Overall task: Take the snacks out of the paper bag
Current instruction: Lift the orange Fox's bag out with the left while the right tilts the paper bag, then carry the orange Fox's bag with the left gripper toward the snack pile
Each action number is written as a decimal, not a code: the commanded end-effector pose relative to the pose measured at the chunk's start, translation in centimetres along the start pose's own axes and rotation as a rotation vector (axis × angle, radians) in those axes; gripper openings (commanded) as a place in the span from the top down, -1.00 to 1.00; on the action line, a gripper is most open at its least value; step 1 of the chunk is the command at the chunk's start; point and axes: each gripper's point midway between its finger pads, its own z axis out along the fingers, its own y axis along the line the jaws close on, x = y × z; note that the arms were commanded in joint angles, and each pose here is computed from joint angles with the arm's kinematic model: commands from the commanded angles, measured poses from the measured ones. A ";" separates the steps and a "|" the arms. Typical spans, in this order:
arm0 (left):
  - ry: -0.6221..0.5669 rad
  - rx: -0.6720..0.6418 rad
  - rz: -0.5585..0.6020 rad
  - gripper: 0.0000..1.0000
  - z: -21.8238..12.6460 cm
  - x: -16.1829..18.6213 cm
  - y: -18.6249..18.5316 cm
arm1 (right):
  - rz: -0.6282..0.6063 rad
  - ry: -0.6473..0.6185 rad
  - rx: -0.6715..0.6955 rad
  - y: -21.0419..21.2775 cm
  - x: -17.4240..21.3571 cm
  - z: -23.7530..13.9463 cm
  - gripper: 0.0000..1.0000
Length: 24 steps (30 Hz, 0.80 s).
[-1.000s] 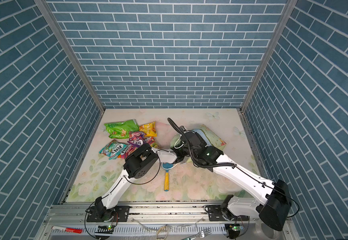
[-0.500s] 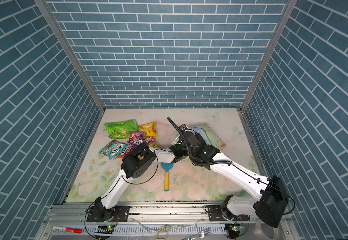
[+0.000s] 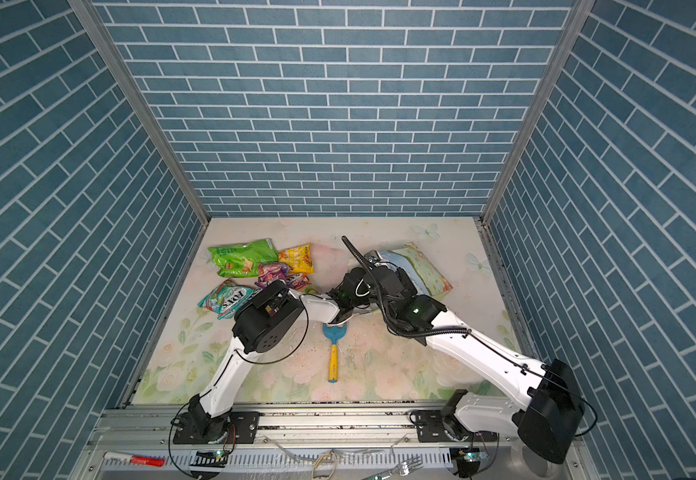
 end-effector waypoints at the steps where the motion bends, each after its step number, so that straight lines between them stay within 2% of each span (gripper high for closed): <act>1: -0.100 0.035 -0.004 1.00 -1.7 -4.3 -1.1 | 0.019 0.034 0.032 -0.9 1.3 -0.1 1.00; 8: -0.084 0.005 0.049 1.00 -4.4 -5.1 -2.2 | 0.012 0.031 0.023 -0.6 2.3 0.1 1.00; 24: -0.057 0.000 0.070 1.00 -6.7 -6.3 -4.0 | 0.034 0.028 0.093 -1.8 1.5 0.1 1.00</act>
